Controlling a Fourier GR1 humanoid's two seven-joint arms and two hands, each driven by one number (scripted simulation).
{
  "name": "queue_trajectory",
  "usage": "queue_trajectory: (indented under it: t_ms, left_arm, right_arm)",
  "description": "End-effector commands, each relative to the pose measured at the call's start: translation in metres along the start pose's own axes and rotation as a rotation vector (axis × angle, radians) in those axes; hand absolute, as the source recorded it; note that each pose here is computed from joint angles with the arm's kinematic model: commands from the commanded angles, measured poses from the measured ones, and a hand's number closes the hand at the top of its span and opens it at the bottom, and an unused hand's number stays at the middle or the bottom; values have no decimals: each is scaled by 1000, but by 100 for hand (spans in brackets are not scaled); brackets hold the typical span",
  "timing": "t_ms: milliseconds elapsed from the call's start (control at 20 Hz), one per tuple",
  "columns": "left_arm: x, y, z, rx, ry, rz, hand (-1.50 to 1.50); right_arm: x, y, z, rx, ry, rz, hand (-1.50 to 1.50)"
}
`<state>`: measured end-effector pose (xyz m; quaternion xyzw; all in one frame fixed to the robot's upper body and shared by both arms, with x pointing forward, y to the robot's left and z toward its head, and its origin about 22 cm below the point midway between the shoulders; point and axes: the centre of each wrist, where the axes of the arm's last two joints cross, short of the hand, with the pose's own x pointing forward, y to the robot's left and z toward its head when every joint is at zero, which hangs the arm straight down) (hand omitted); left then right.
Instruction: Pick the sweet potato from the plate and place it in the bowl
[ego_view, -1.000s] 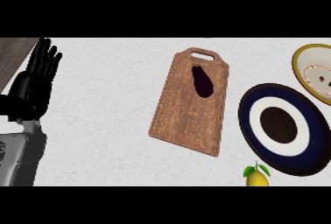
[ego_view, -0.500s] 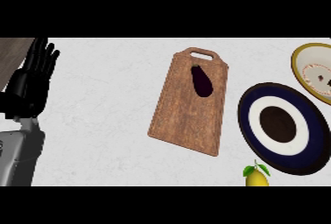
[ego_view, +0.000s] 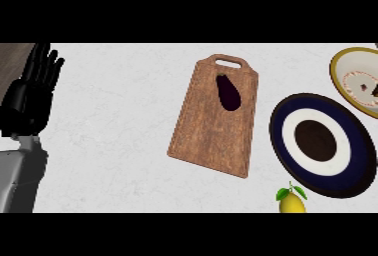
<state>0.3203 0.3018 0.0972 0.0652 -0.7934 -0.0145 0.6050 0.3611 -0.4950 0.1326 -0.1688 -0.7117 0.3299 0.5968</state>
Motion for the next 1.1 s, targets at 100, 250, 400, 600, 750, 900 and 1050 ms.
queue_trajectory:
  t_ms: [100, 250, 400, 600, 750, 900, 1050]
  left_arm:
    - [-8, -7, 2, 2, 13, 21, 0]
    - [-1, -2, 1, 5, -1, 16, 0]
    - [0, -5, 2, 14, -15, 16, 0]
    - [-1, -3, 1, 13, -23, 12, 0]
    - [1, 3, 2, 11, -15, 4, 0]
    - [-4, 1, 5, 16, -17, 7, 0]
    - [-1, -4, 3, 17, -27, 21, 0]
  right_arm:
    - [10, -32, 11, -158, -75, -207, -150]
    - [2, -38, 28, -220, -16, -241, -150]
    - [2, -55, 46, -261, -8, -268, -150]
    - [6, -66, 53, -296, -13, -320, -150]
    - [1, -67, 63, -319, 3, -340, -150]
    - [3, -73, 70, -328, -6, -361, -150]
    - [3, -77, 74, -319, 0, -366, -150]
